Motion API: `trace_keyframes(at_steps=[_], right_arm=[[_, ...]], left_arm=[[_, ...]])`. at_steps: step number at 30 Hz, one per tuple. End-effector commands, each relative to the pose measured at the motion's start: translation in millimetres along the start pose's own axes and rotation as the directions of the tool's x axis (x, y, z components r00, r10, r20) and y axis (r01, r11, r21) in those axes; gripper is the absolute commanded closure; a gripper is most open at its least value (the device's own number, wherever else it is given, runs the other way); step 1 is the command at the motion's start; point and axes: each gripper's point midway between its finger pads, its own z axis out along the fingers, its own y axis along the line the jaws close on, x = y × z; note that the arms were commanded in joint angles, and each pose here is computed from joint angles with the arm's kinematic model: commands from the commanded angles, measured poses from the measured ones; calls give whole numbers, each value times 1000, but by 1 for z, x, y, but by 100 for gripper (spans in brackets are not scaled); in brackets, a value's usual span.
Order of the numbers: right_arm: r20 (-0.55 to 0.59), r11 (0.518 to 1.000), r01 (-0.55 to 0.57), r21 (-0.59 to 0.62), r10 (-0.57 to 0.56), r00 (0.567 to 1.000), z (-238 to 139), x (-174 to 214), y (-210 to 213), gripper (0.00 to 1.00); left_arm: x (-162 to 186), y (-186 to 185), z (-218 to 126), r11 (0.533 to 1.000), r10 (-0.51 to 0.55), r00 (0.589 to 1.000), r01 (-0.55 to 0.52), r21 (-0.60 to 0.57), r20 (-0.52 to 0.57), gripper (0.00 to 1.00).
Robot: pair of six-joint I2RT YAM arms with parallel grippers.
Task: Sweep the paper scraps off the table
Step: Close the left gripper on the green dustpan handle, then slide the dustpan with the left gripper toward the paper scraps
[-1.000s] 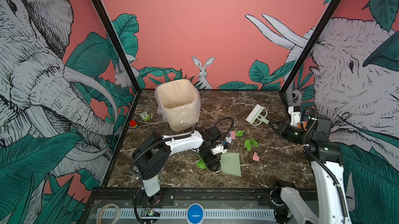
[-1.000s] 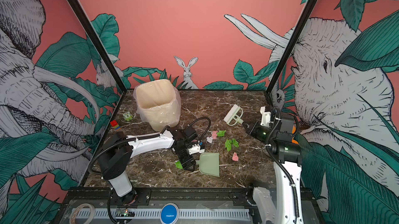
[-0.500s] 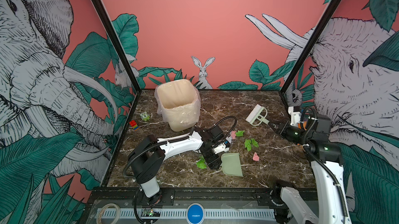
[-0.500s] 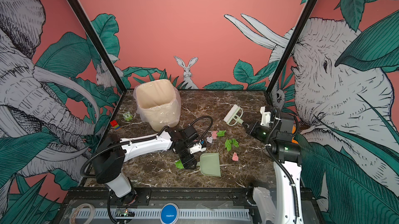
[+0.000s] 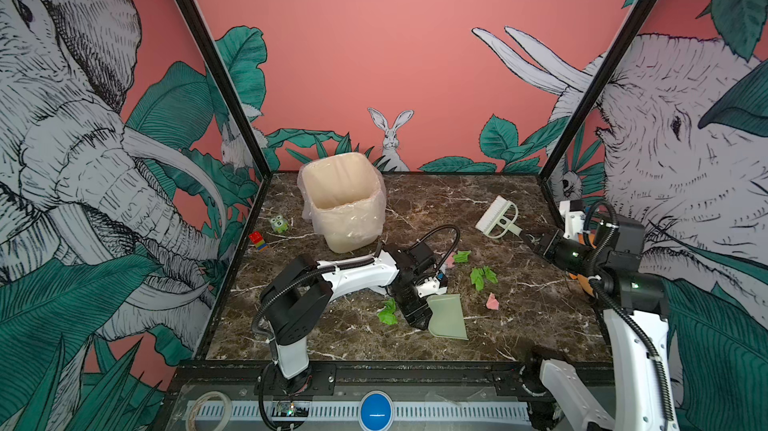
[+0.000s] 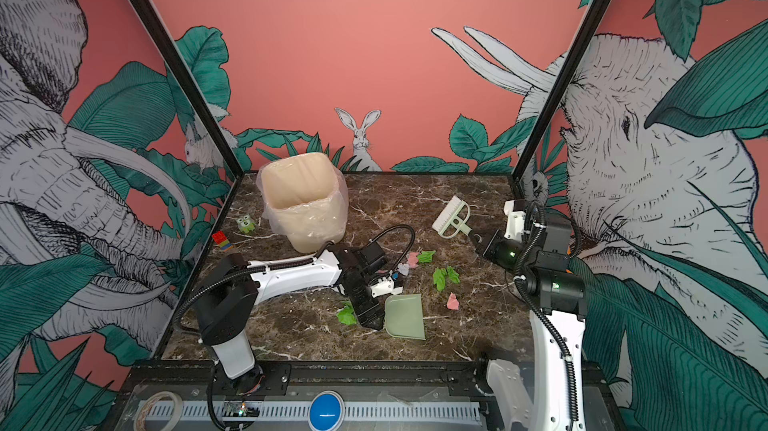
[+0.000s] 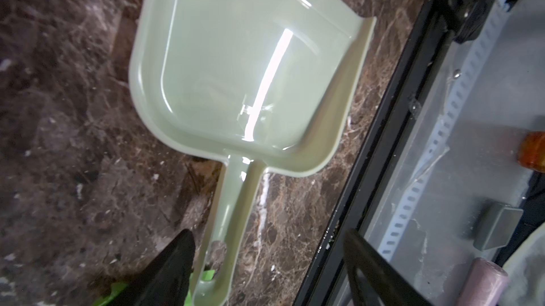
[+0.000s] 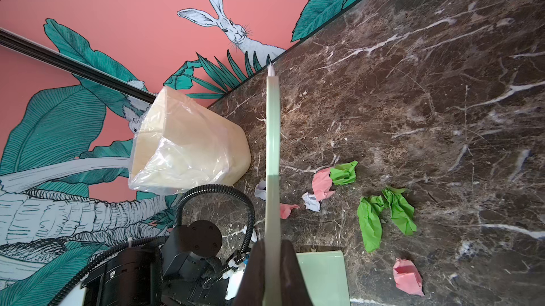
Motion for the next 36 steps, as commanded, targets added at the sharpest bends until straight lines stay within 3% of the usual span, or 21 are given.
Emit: trace_keyframes(at_steps=[1,11,14,18,22,27,31,36], right_arm=[[21,999,33,-1,-33,999,-3,-7,4,100],[17,999,32,6,-32,999,-3,-7,2,100],[16,999,39,25,-39,999,-6,-5,0,100],[19,999,35,38,-36,999,-6,-4,-3,100],[22,998,36,42,-37,999,-6,-7,-4,100],[24,998,38,46,-40,999,-7,-9,-3,100],[22,998,39,44,-39,999,-7,-9,-2,100],[24,998,42,47,-43,999,-10,-10,1,100]], left_arm=[[1,-17,-6,997,-7,1000,7,72,-5,20],[3,-22,-10,995,-9,999,13,96,-36,21],[3,1,-17,998,-17,1000,16,-67,-12,25],[7,37,-31,947,-5,998,24,-321,59,31],[11,40,-35,908,83,993,-40,-418,85,32],[14,21,-25,901,197,977,-147,-407,83,33],[20,16,-14,878,252,968,-220,-425,18,35],[19,11,-9,884,279,959,-239,-402,43,36]])
